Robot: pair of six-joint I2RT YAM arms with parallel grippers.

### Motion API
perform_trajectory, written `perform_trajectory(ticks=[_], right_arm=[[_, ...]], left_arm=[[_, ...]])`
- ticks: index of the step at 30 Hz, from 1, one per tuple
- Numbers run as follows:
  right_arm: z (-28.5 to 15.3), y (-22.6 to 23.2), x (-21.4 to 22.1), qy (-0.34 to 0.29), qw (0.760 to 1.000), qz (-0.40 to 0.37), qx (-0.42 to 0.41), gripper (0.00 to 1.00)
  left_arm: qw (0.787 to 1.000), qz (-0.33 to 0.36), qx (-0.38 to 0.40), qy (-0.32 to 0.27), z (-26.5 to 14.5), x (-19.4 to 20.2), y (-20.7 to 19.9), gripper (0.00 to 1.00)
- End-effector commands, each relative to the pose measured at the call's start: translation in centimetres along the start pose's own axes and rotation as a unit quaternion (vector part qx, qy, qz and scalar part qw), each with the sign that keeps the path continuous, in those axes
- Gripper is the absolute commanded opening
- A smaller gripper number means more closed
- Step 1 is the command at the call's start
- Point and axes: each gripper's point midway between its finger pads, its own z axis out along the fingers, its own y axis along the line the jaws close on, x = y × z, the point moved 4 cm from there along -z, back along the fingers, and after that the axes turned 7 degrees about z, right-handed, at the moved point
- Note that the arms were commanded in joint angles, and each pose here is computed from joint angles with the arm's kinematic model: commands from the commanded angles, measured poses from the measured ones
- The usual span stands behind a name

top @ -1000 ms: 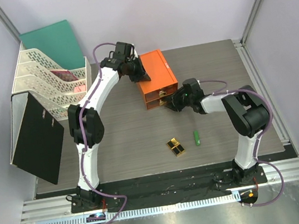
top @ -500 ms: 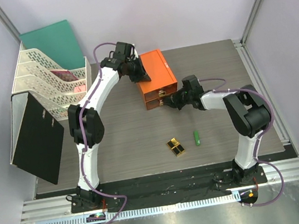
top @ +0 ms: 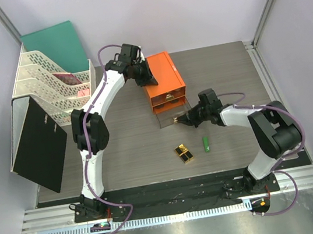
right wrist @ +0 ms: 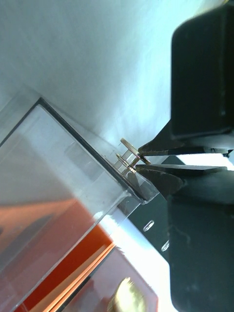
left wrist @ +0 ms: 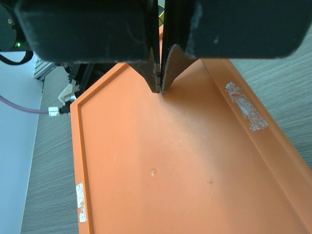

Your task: Organize the makeup

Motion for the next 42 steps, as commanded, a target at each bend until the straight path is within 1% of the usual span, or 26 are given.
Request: perform_trajectory(ticks=[1, 5, 7, 8, 10, 11, 12, 13, 14, 15, 16, 17, 18, 19, 20, 21, 22, 23, 27, 30, 31, 34, 35, 36, 39, 42], right_arm=[[-1.9, -4.1, 0.6, -0.004, 0.998, 0.013, 0.06, 0.01], [-3.1, -5.3, 0.7, -0.014, 0.998, 0.014, 0.058, 0.01], [-3.4, -5.2, 0.6, -0.02, 0.998, -0.002, 0.051, 0.05], [-3.4, -5.1, 0.5, -0.023, 0.999, -0.008, 0.049, 0.12], [-3.3, -4.0, 0.5, -0.025, 0.998, -0.038, 0.037, 0.22], [-3.3, -3.4, 0.5, -0.024, 0.998, -0.05, 0.031, 0.37], [-3.4, -3.2, 0.4, -0.028, 0.996, -0.071, 0.036, 0.43], [-3.6, -1.7, 0.5, -0.03, 0.995, -0.087, 0.024, 0.48], [-3.7, -1.3, 0.5, -0.031, 0.994, -0.098, 0.028, 0.57], [-3.8, -0.8, 0.5, -0.031, 0.992, -0.122, 0.025, 0.59], [-4.0, 0.7, 0.7, -0.029, 0.99, -0.138, 0.015, 0.62], [-4.3, 0.8, 0.8, -0.025, 0.989, -0.146, 0.026, 0.63], [-4.4, 1.0, 0.9, -0.023, 0.985, -0.17, 0.031, 0.63], [-4.9, 2.5, 1.1, -0.027, 0.982, -0.187, 0.023, 0.63], [-5.3, 1.7, 1.1, -0.026, 0.98, -0.191, 0.057, 0.63], [-5.8, 2.9, 1.2, -0.029, 0.977, -0.205, 0.054, 0.63], [-6.0, 2.9, 1.2, -0.026, 0.972, -0.225, 0.06, 0.63], [-6.4, 2.2, 1.2, -0.021, 0.97, -0.228, 0.083, 0.63], [-7.3, 1.0, 1.9, 0.012, 0.962, -0.253, 0.105, 0.62], [-7.9, -0.6, 2.2, 0.047, 0.944, -0.298, 0.134, 0.6], [-8.3, -1.5, 2.2, 0.061, 0.929, -0.331, 0.151, 0.6], [-9.0, -2.0, 2.7, 0.064, 0.891, -0.41, 0.185, 0.6], [-9.6, -2.6, 2.7, 0.068, 0.869, -0.445, 0.206, 0.6], [-9.7, -2.6, 3.3, 0.055, 0.848, -0.48, 0.217, 0.61], [-9.6, -3.8, 4.9, 0.059, 0.813, -0.53, 0.233, 0.6], [-8.9, -4.8, 5.6, 0.052, 0.794, -0.555, 0.244, 0.59]], left_arm=[[0.994, -0.024, -0.063, 0.086, 1.8, 4.3, 3.7, 0.0], [0.994, -0.023, -0.064, 0.089, 1.8, 4.5, 3.9, 0.0], [0.993, -0.02, -0.068, 0.091, 1.7, 4.7, 4.0, 0.0], [0.993, -0.018, -0.071, 0.091, 1.7, 4.7, 4.1, 0.0], [0.993, -0.016, -0.073, 0.092, 1.5, 4.9, 4.2, 0.0], [0.993, -0.015, -0.074, 0.092, 1.5, 4.8, 4.3, 0.0], [0.993, -0.014, -0.075, 0.093, 1.5, 4.9, 4.4, 0.0], [0.993, -0.013, -0.075, 0.093, 1.4, 4.9, 4.3, 0.0], [0.993, -0.012, -0.075, 0.093, 1.4, 4.8, 4.3, 0.0], [0.993, -0.011, -0.076, 0.092, 1.4, 4.8, 4.3, 0.0], [0.993, -0.011, -0.075, 0.093, 1.3, 4.8, 4.3, 0.0], [0.993, -0.009, -0.076, 0.092, 1.3, 4.8, 4.3, 0.0], [0.993, -0.008, -0.076, 0.094, 1.3, 4.8, 4.3, 0.0], [0.993, -0.008, -0.077, 0.094, 1.3, 4.8, 4.4, 0.0], [0.993, -0.006, -0.076, 0.094, 1.3, 4.8, 4.3, 0.0], [0.993, -0.005, -0.077, 0.095, 1.3, 4.8, 4.4, 0.0], [0.992, -0.004, -0.076, 0.097, 1.3, 4.8, 4.4, 0.0], [0.992, -0.004, -0.075, 0.097, 1.3, 4.9, 4.3, 0.0], [0.991, 0.003, -0.078, 0.105, 1.2, 5.3, 4.6, 0.0], [0.991, 0.005, -0.079, 0.11, 1.1, 5.5, 4.7, 0.0], [0.991, 0.006, -0.079, 0.11, 1.1, 5.5, 4.7, 0.0], [0.99, 0.005, -0.079, 0.113, 1.1, 5.6, 4.8, 0.0], [0.99, 0.007, -0.078, 0.113, 1.1, 5.7, 4.8, 0.0], [0.99, 0.005, -0.079, 0.116, 1.2, 5.7, 4.9, 0.0], [0.99, 0.007, -0.08, 0.119, 1.3, 5.9, 5.0, 0.0], [0.989, 0.008, -0.082, 0.121, 1.3, 6.0, 5.2, 0.0]])
